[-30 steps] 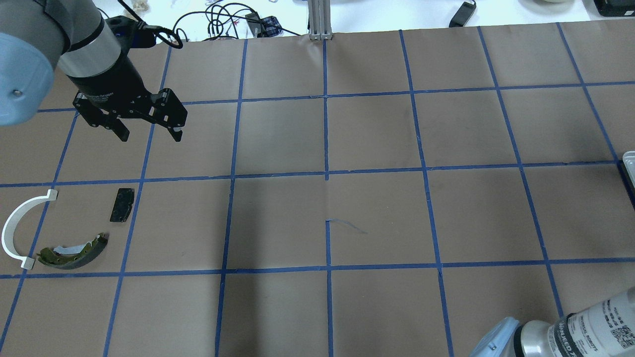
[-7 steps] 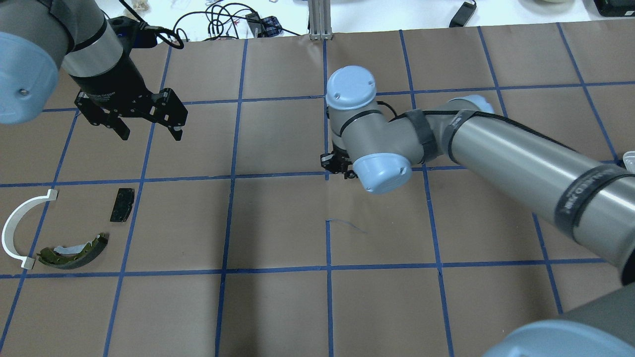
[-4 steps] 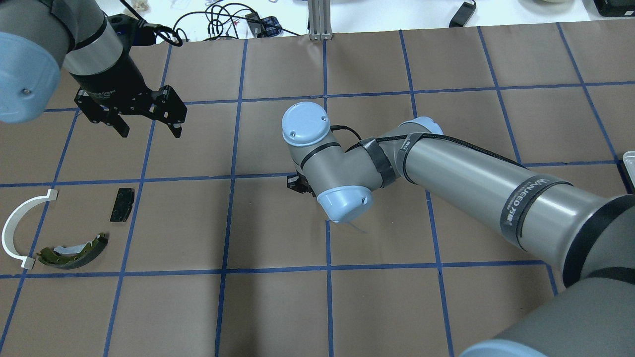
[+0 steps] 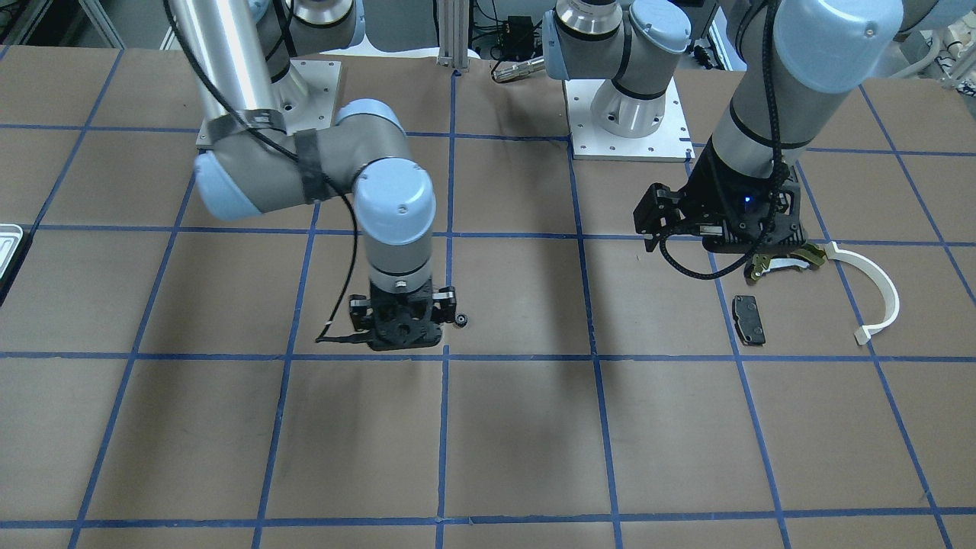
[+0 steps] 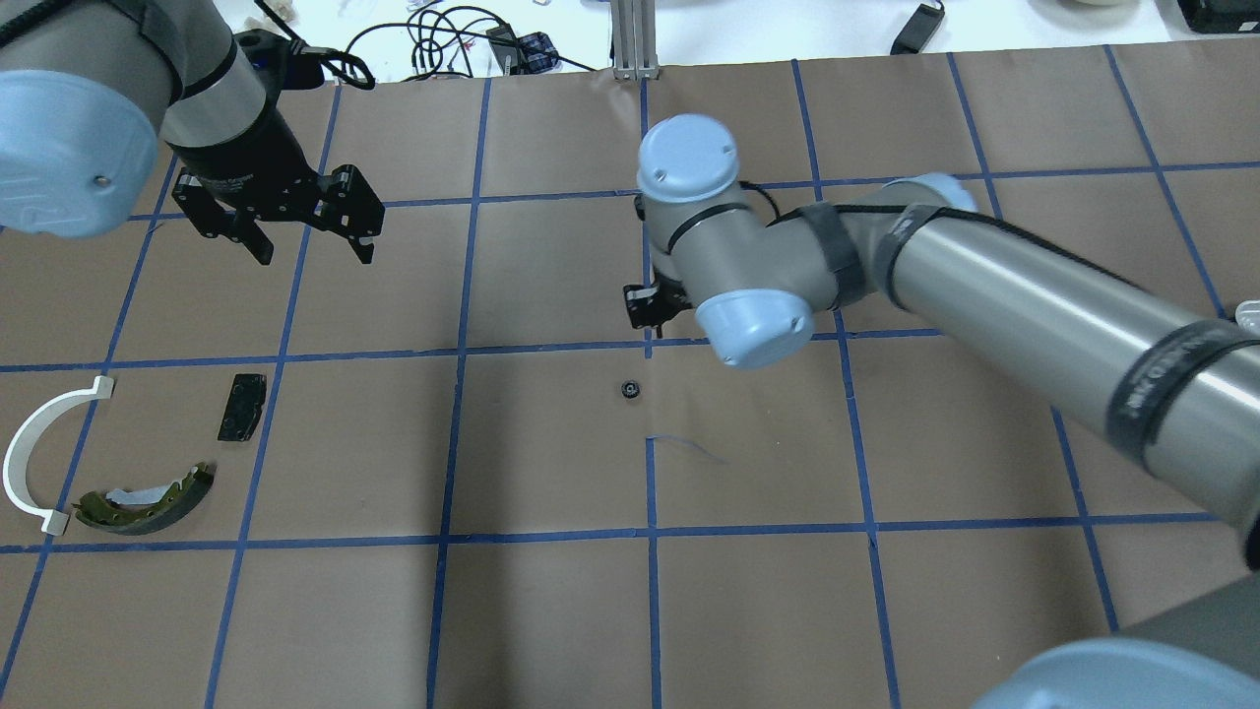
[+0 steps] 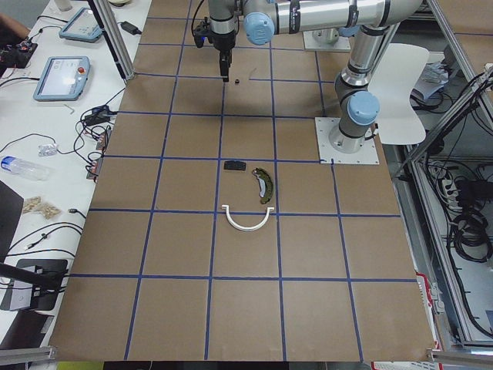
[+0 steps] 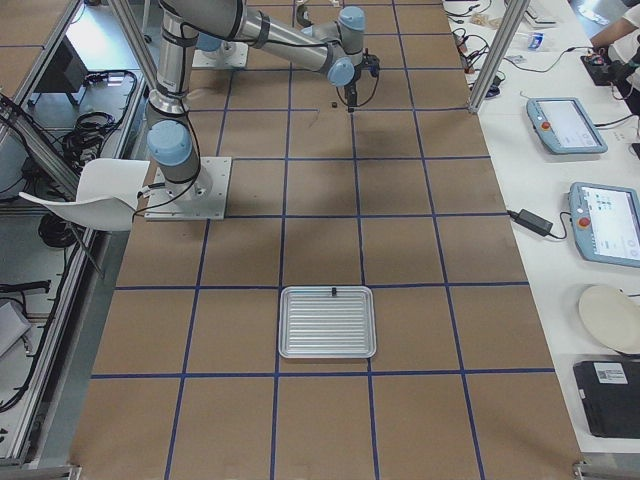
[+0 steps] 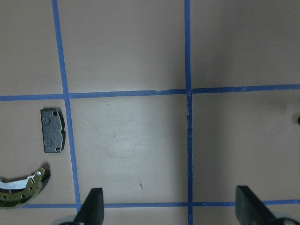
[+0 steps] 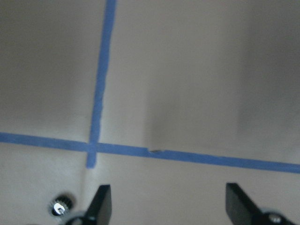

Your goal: Place bearing gear from tray to pile

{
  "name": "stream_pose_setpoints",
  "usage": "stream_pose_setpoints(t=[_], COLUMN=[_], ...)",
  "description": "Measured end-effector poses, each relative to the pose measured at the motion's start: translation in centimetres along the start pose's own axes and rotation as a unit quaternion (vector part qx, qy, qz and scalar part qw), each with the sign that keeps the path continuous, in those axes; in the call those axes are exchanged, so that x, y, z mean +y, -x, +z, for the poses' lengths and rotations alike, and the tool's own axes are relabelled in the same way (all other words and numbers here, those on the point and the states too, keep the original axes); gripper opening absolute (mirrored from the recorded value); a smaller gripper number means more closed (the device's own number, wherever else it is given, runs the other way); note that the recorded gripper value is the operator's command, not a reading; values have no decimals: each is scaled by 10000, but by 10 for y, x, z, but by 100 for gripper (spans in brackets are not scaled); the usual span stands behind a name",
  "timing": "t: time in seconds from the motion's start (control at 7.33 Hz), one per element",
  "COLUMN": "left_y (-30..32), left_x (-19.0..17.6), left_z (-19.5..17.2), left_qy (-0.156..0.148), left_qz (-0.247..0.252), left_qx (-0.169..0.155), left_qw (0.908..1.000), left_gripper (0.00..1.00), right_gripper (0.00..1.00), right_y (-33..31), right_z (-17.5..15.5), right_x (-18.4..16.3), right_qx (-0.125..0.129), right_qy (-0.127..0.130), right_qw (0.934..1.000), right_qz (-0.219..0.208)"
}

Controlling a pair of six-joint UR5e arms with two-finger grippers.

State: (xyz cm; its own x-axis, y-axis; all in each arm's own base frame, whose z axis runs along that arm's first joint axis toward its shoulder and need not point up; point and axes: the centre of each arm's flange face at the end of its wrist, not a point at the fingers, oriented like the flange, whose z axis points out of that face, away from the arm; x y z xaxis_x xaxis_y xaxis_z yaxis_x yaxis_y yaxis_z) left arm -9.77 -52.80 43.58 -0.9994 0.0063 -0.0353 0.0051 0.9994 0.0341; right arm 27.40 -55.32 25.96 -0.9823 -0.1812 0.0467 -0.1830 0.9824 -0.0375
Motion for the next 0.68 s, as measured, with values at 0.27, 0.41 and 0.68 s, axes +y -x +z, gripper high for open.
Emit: stream_pose_setpoints(t=[0.27,0.41,0.68], left_y=[-46,-81,-142], left_x=[-3,-3,-1], left_z=[20,38,76], left_qy=[15,-28,86], left_qz=[114,151,253], left_qx=[18,17,137], left_qw=[9999,9999,9995], left_gripper=[100,100,100], right_gripper=[100,100,100], right_y=[-146,-209,-324], right_z=[-50,-61,-64], right_x=[-4,5,35], right_qx=[17,14,-86], right_qy=[108,161,377], right_qw=[9964,9936,9902], right_qz=[-843,-1121,-1345])
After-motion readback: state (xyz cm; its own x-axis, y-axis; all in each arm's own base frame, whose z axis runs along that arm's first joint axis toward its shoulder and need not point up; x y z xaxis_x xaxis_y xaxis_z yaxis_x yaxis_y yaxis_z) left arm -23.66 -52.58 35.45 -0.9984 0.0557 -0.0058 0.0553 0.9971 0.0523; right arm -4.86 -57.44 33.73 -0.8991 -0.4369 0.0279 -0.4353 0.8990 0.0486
